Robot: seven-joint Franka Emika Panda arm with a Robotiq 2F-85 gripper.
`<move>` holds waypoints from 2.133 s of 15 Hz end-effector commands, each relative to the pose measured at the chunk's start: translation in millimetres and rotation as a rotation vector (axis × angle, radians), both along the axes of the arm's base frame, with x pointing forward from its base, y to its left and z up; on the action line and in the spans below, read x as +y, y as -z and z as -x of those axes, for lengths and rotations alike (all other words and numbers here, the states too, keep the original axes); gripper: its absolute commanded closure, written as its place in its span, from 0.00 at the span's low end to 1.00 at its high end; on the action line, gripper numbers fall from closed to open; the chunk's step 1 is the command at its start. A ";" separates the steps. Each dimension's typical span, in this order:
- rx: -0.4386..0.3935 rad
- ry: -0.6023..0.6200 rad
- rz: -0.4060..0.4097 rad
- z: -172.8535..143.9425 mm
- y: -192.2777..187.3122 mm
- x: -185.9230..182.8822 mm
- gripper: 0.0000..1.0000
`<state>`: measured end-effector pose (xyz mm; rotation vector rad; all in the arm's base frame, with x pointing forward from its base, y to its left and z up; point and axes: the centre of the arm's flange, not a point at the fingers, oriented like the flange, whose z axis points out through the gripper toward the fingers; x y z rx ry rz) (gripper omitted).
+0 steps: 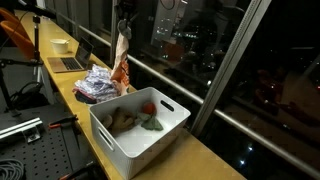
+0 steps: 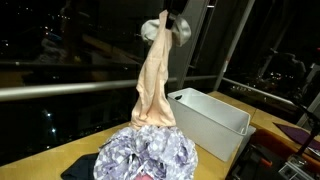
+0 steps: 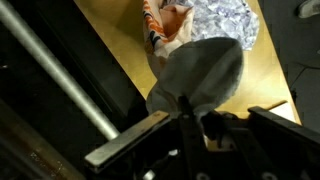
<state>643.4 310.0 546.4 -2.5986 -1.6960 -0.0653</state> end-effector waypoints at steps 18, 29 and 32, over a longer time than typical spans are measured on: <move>0.024 0.140 -0.041 182.6 206.0 -46.2 0.66; -0.349 0.187 0.133 218.0 172.0 -228.1 0.00; -0.481 0.224 0.155 176.4 131.8 -284.8 0.00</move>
